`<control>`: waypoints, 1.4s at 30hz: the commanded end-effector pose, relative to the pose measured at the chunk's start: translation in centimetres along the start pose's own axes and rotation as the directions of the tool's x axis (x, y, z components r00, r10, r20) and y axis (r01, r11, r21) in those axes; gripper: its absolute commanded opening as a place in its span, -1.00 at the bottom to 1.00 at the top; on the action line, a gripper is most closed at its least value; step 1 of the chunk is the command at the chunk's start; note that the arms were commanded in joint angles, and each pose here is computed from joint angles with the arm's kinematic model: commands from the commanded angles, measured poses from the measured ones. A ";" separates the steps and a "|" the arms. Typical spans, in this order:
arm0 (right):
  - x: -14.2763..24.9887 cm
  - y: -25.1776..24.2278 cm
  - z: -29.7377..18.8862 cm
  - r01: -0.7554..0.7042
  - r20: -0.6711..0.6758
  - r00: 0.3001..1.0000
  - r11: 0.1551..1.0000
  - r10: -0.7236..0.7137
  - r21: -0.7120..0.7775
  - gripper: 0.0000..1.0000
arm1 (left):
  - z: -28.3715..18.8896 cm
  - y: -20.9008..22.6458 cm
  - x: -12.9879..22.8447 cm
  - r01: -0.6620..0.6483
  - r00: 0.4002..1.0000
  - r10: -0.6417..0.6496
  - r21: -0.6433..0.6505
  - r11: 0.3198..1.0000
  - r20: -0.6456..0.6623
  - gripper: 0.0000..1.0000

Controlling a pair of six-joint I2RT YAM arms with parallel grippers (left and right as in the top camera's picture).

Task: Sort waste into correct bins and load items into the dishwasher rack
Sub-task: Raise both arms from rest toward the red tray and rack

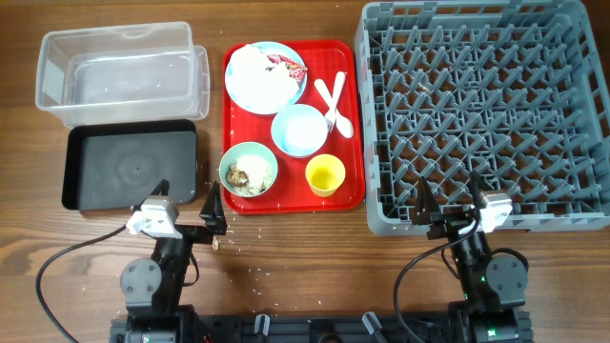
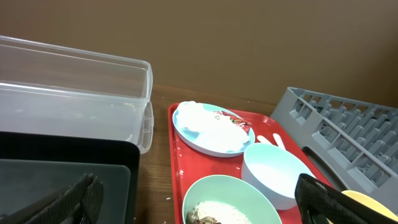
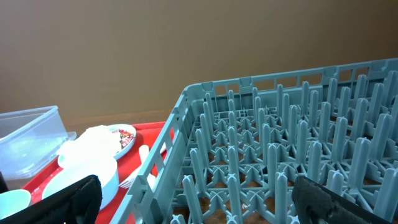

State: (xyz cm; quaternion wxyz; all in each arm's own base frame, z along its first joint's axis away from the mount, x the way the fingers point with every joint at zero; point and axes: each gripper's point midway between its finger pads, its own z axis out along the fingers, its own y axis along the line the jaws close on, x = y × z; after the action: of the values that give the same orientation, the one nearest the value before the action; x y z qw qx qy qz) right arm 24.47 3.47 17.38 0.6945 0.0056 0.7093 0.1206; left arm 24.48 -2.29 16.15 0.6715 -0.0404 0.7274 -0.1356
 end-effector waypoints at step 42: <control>-0.7 -1.5 -0.1 -0.011 0.036 0.999 0.996 0.008 0.088 0.99 | 0.0 0.2 0.1 -0.012 1.000 0.012 -0.008 1.000 0.001 1.00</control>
State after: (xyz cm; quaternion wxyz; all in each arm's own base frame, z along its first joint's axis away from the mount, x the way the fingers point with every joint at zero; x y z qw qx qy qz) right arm 24.62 2.32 17.42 0.6987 0.0291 0.7082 0.0971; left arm 24.48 -2.29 16.16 0.6716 -0.0404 0.7273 -0.1356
